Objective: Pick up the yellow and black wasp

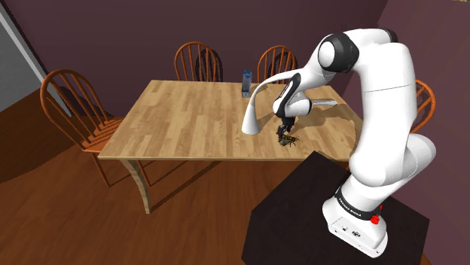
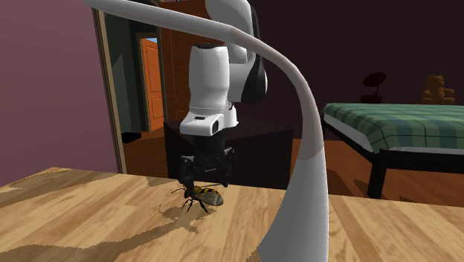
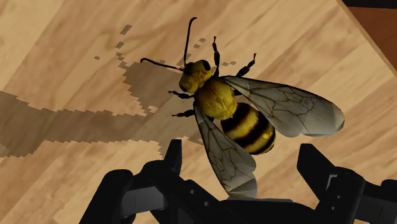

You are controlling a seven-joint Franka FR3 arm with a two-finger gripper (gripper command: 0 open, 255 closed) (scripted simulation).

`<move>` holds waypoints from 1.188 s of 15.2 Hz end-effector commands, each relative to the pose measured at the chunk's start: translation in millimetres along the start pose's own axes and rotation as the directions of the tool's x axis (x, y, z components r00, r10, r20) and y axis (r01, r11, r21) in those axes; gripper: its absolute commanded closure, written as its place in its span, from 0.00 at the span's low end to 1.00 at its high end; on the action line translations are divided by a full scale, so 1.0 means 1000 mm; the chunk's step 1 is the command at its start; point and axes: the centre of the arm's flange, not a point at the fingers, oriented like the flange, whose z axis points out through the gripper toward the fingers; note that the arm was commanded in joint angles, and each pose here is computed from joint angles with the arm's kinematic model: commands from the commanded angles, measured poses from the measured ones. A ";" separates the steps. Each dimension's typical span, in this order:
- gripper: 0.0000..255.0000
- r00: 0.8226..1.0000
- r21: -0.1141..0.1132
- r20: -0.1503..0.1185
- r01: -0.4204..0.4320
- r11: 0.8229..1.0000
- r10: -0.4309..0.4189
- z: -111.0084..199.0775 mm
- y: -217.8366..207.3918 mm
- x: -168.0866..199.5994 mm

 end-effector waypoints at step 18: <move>1.00 1.000 0.000 -0.001 0.000 1.000 0.000 -0.002 0.000 0.000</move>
